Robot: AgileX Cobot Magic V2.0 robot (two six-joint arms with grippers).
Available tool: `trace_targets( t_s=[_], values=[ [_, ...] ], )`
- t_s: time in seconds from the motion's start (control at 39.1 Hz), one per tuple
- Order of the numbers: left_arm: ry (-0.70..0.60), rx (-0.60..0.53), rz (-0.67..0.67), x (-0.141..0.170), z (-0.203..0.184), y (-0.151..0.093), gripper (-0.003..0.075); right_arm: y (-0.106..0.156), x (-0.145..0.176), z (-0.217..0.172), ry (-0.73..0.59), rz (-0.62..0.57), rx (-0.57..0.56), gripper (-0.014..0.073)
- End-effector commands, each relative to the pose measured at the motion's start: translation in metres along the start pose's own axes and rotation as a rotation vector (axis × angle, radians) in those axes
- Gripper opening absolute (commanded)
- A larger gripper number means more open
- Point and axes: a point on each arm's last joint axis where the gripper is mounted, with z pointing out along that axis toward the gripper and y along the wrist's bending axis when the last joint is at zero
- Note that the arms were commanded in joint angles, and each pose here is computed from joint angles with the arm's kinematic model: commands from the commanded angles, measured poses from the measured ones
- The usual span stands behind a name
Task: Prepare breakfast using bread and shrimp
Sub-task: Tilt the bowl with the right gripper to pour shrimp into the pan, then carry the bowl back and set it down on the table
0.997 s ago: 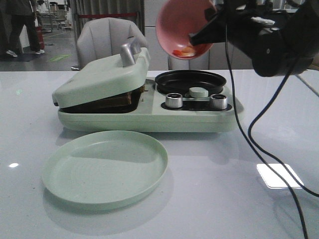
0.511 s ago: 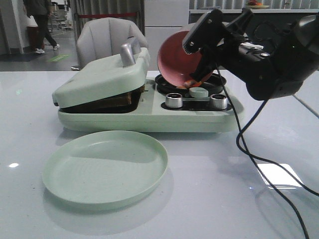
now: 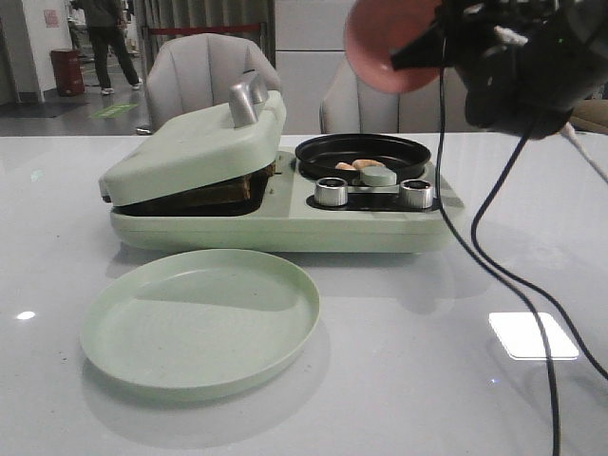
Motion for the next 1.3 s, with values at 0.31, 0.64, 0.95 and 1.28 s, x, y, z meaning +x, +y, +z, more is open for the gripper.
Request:
trace_targets(
  t_s=[0.31, 0.64, 0.95, 1.28],
  values=[
    [-0.102, -0.003, -0.019, -0.016, -0.003, 0.001, 0.0114, -0.034, -0.169, -0.001, 0.188, 0.369, -0.204, 0.0137],
    [-0.102, -0.003, -0.019, -0.016, -0.003, 0.001, 0.0114, -0.073, -0.220, -0.037, 0.495, 0.346, -0.330, 0.0137],
    [-0.102, -0.003, -0.019, -0.016, -0.003, 0.001, 0.0114, -0.104, -0.201, -0.055, 0.795, 0.213, -0.346, 0.0137],
    [-0.102, -0.003, -0.019, -0.016, -0.003, 0.001, 0.0114, -0.144, -0.146, -0.057, 1.120, 0.127, -0.263, 0.0137]
  ],
)
